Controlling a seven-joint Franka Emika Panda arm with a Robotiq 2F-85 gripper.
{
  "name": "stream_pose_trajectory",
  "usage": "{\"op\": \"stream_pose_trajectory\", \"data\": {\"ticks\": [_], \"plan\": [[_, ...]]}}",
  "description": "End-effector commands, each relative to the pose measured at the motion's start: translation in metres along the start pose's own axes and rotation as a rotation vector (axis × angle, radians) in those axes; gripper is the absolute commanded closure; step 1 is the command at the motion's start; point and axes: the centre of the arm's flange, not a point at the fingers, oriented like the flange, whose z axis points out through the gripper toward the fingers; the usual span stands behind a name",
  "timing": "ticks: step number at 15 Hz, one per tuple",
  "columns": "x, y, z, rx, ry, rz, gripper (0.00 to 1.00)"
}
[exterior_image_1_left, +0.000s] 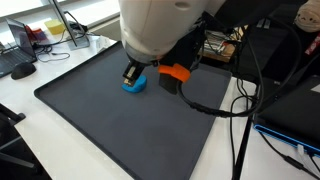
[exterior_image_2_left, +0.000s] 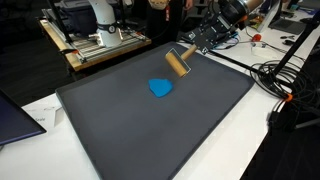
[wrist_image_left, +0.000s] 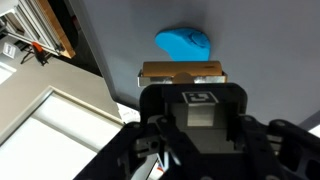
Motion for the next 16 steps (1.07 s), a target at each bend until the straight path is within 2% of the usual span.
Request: {"op": "stream_pose_trajectory", "data": {"ticks": [1,5,9,16], "plan": [[0.002,0.040,0.011,0.036,0.070,-0.033,0.78],[0.002,0.059,0.015,0.032,0.073,-0.023,0.78],[0.002,0.064,0.013,0.041,0.074,0.009,0.78],[-0.011,0.062,0.015,-0.009,0.102,0.154,0.78]]}}
